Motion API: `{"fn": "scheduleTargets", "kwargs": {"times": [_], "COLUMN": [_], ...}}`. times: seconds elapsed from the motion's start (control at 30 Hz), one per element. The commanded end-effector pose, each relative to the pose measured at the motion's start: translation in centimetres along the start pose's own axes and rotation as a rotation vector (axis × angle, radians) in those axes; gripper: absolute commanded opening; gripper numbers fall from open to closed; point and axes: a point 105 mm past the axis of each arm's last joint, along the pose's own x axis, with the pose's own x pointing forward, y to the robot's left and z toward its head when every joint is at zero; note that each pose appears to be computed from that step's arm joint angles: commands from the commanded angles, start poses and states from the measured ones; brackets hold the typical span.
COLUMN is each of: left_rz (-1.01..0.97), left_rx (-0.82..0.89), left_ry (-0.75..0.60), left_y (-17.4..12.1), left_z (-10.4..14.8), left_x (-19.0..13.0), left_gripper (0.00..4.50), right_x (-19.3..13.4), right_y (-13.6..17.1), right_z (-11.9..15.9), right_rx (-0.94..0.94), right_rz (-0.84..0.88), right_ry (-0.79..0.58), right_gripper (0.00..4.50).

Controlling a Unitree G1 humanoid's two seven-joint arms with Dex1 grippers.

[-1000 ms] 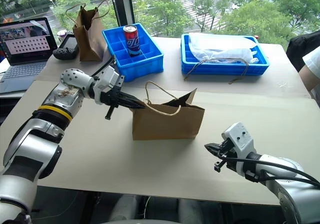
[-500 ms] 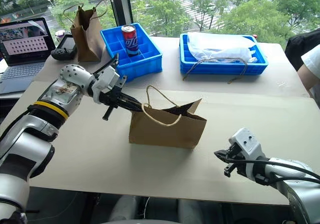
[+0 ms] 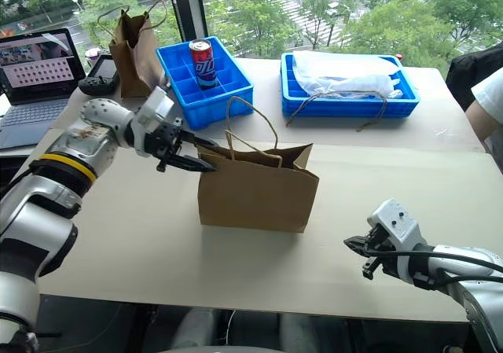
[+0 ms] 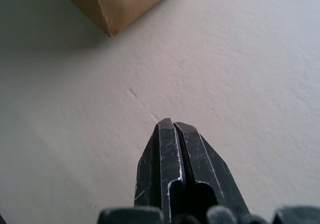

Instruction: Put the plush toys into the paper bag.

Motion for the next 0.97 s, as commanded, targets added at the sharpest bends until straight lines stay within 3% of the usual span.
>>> {"fn": "scheduleTargets", "kwargs": {"times": [0.03, 0.07, 0.2, 0.27, 0.33, 0.47, 0.6, 0.7, 0.97], "left_rz": [0.053, 0.079, 0.182, 0.334, 0.441, 0.654, 0.826, 0.835, 0.84], "left_rx": [-0.005, -0.016, -0.036, -0.095, -0.197, -0.235, -0.229, -0.227, -0.255], "left_ry": [-0.045, -0.054, -0.105, -0.113, -0.084, 0.012, -0.002, -0.039, -0.051], "left_y": [-1.0, -1.3, -1.7, -1.5, -2.2, -4.3, -4.5, -4.8, -4.3], "left_z": [2.8, 3.3, 4.1, 3.0, 0.3, -5.1, -7.5, -7.7, -9.1], "left_x": [-3.2, -4.2, -7.1, -9.1, -9.9, -9.2, -7.7, -5.9, -5.5], "left_gripper": [4.02, 4.4, 4.49, 4.49, 4.49, 4.49, 4.49, 4.49, 4.49], "right_x": [-0.6, -0.6, -0.4, -0.4, -0.6, -1.6, -2.2, -1.9, -1.9], "right_y": [-0.9, -1.1, -1.6, -2.3, -3.1, -5.0, -5.4, -4.1, -3.0], "right_z": [1.0, 1.0, 1.4, 2.3, 3.0, 4.7, 6.4, 6.3, 5.5], "right_rx": [-0.058, -0.063, -0.084, -0.091, -0.102, -0.068, 0.022, 0.01, -0.001], "right_rz": [-0.008, -0.003, 0.007, -0.008, -0.045, -0.163, -0.238, -0.218, -0.236], "right_ry": [-0.019, -0.017, -0.032, -0.096, -0.157, -0.344, -0.549, -0.56, -0.526], "right_gripper": [0.0, 0.0, 0.0, 0.0, 0.0, 0.0, 0.0, 0.0, 0.0]}}
